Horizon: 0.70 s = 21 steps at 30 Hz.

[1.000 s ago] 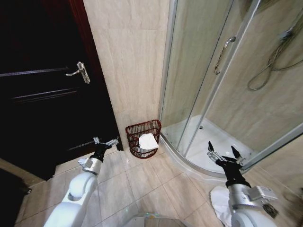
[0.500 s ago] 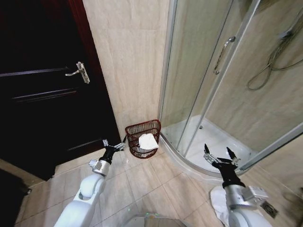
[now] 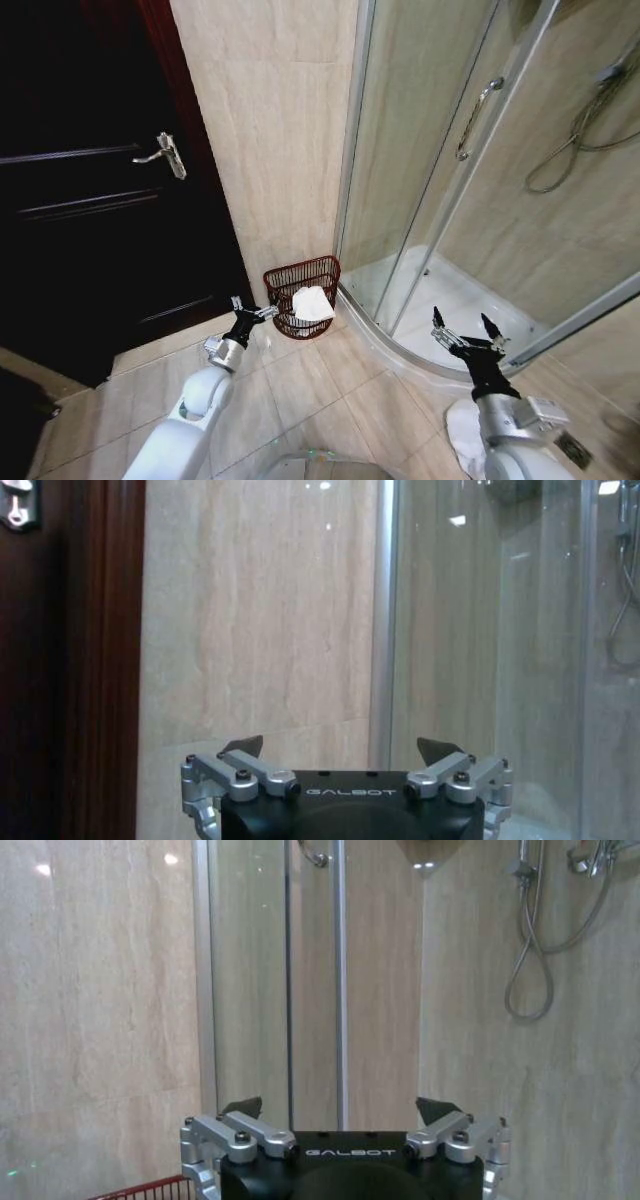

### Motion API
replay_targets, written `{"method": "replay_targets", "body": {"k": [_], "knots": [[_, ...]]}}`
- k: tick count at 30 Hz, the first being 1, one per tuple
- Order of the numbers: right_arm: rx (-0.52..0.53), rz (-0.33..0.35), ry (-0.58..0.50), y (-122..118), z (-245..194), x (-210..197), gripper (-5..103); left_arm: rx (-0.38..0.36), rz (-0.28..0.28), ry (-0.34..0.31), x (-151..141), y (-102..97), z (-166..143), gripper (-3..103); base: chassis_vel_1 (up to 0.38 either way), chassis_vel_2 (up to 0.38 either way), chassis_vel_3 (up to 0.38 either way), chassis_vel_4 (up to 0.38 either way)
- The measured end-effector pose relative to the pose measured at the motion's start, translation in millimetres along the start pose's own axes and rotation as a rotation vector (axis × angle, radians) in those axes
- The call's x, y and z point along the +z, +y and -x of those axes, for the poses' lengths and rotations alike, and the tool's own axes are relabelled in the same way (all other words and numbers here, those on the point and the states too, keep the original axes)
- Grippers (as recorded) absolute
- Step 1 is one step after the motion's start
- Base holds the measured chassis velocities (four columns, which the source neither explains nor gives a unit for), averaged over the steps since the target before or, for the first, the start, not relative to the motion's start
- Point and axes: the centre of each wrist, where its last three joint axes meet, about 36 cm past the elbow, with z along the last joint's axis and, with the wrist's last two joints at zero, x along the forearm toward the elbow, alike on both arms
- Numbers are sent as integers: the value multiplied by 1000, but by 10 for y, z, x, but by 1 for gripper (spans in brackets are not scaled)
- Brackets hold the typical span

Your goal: Discard the used towel into the hamper.

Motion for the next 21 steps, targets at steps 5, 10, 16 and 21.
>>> {"method": "replay_targets", "body": {"k": [5,10,16,21], "knots": [[-8,-3,-3,27,-9,-1,100,2,-3,-3,-3,-33,22,100,0,0,0,0],[-5,-8,-9,44,3,-5,100,2,0,-6,-5,-14,53,100,0,0,0,0],[29,-7,9,17,-13,13,100,31,13,35,31,-44,88,100,0,0,0,0],[38,0,63,0,-16,182,100,79,32,51,120,-92,60,100,0,0,0,0]]}}
